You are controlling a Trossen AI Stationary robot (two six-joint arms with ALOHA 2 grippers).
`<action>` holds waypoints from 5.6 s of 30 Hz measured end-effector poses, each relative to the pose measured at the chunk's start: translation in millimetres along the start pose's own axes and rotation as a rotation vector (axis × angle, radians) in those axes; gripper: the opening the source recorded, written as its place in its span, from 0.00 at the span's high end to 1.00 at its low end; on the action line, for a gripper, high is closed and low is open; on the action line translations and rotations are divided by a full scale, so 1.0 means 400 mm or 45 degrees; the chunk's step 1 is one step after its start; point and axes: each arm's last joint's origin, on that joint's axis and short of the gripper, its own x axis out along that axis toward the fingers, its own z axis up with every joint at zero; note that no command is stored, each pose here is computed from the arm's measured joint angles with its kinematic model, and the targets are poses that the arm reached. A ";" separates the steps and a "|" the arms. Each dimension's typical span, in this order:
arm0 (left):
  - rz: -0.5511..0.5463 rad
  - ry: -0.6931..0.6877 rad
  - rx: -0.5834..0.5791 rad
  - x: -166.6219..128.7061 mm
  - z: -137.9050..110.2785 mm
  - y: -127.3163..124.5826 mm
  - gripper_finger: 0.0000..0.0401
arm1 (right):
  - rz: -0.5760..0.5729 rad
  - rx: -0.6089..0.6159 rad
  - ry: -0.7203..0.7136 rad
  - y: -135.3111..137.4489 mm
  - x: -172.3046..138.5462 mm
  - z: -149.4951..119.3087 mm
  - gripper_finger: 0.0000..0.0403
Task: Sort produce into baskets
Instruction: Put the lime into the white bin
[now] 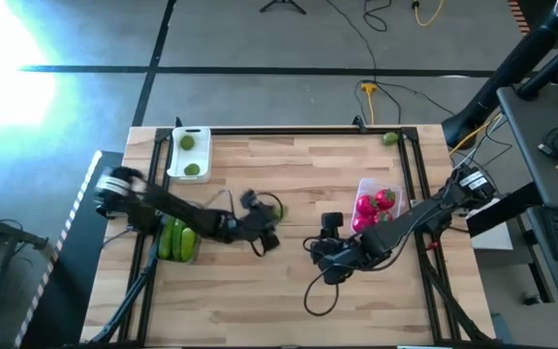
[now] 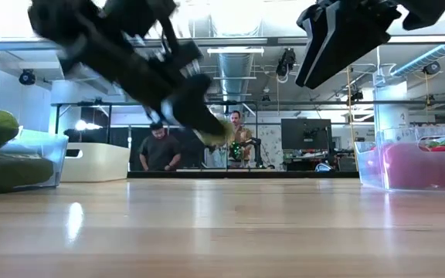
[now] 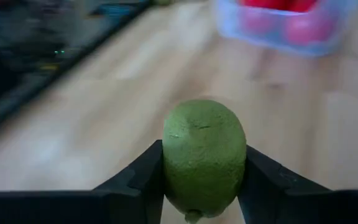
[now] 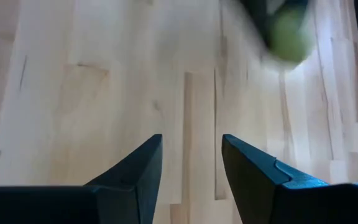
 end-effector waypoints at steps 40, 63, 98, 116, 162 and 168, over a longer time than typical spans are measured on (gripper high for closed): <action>0.896 1.001 -0.479 0.001 -0.058 0.779 0.59 | -0.347 0.569 -0.144 -0.274 -0.201 -0.074 0.58; 0.877 1.100 -0.331 -0.017 -0.030 0.753 0.43 | -0.730 1.120 0.193 -0.613 -0.125 -0.196 0.30; -0.449 -0.267 -0.268 -0.477 0.010 0.122 0.43 | -1.364 2.417 0.421 -0.828 0.189 -0.529 0.31; -0.403 -0.115 -0.131 -0.431 -0.038 0.056 0.43 | -1.732 2.676 0.426 -0.863 0.256 -0.632 0.38; -0.243 -0.180 -0.019 -0.436 0.030 0.025 0.43 | -0.042 0.528 -0.225 -0.416 0.309 0.022 0.54; -0.269 -0.187 -0.079 -0.402 -0.001 0.001 0.43 | 0.156 0.382 -0.280 -0.332 0.315 0.013 0.54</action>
